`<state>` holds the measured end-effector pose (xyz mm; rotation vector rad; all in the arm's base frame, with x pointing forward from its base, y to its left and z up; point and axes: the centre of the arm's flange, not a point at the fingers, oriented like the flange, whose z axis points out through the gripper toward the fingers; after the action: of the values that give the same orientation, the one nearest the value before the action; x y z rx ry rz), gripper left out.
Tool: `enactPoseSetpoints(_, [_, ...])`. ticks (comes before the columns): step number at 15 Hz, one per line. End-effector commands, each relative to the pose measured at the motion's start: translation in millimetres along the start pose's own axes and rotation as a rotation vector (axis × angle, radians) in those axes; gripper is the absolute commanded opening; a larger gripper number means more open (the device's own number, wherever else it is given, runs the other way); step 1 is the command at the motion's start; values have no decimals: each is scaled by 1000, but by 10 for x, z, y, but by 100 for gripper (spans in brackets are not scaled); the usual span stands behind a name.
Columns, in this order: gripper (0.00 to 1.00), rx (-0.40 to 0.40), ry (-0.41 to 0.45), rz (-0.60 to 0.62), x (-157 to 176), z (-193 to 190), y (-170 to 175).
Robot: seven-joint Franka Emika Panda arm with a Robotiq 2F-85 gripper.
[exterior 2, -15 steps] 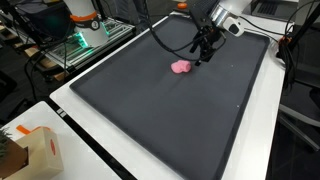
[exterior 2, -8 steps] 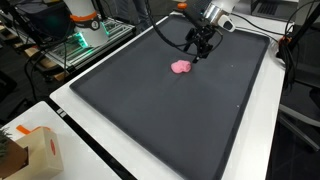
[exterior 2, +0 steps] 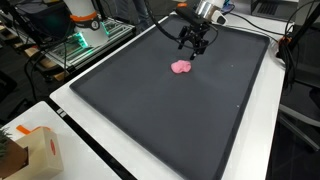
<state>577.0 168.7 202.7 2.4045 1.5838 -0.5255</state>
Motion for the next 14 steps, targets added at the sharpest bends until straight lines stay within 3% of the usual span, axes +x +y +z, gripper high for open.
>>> enactPoseSetpoints(1, [100,-39,19,-56,-153,2,-179])
enactPoseSetpoints(9, [100,-22,71,1,-296,-138,-107])
enactPoseSetpoints(14, [100,55,131,123,-581,-301,107])
